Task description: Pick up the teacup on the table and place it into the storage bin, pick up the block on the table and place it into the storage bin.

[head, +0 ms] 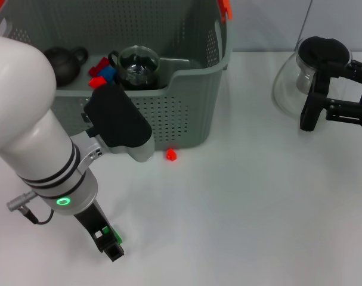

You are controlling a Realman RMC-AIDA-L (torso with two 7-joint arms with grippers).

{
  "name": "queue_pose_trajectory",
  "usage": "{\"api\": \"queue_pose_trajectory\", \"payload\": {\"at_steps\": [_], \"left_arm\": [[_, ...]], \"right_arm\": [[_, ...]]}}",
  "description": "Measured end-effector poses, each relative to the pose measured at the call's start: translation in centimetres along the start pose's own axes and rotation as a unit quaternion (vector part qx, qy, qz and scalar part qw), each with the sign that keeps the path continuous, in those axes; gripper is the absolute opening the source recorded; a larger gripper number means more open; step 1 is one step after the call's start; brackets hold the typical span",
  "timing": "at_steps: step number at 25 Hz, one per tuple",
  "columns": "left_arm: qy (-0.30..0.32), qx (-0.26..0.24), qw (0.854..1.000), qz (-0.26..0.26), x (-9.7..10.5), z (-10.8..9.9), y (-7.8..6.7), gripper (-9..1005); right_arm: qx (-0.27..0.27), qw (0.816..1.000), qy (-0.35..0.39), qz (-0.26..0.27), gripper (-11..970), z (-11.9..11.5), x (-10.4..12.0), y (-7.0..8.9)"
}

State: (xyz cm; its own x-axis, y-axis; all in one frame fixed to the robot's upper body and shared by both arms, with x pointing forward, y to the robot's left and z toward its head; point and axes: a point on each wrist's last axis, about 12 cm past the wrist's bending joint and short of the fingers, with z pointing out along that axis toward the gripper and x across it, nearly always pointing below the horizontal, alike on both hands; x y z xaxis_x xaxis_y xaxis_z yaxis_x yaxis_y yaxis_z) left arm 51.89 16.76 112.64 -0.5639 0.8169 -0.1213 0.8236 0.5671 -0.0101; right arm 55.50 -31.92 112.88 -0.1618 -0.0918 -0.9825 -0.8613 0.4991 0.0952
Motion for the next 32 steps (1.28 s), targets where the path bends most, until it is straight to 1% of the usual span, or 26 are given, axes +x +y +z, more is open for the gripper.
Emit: {"api": "queue_pose_trajectory", "payload": {"at_steps": [10, 18, 23, 28, 30, 32], "left_arm": [[0.005, -0.001, 1.0, 0.007, -0.5, 0.8, -0.4, 751], [0.005, -0.003, 1.0, 0.011, -0.6, 1.4, -0.5, 751], [0.003, -0.005, 1.0, 0.013, -0.7, 1.4, -0.5, 598], [0.004, -0.01, 1.0, 0.014, -0.8, 1.3, -0.4, 507], [-0.002, -0.016, 1.0, 0.017, -1.0, 0.7, -0.5, 470], [-0.012, -0.026, 0.999, 0.018, -1.2, -0.4, -0.3, 434]], "right_arm": [[0.0, 1.0, 0.0, 0.0, 914, 0.0, 0.0, 0.0], [0.001, 1.0, 0.0, 0.0, 915, 0.0, 0.0, 0.0], [0.001, 1.0, 0.0, 0.001, 915, -0.1, 0.0, 0.0], [0.003, 1.0, 0.0, 0.002, 915, -0.2, 0.1, 0.0], [0.004, 1.0, 0.0, 0.002, 915, -0.3, 0.2, 0.0], [0.005, 1.0, 0.0, 0.003, 915, -0.4, 0.2, 0.0]]}}
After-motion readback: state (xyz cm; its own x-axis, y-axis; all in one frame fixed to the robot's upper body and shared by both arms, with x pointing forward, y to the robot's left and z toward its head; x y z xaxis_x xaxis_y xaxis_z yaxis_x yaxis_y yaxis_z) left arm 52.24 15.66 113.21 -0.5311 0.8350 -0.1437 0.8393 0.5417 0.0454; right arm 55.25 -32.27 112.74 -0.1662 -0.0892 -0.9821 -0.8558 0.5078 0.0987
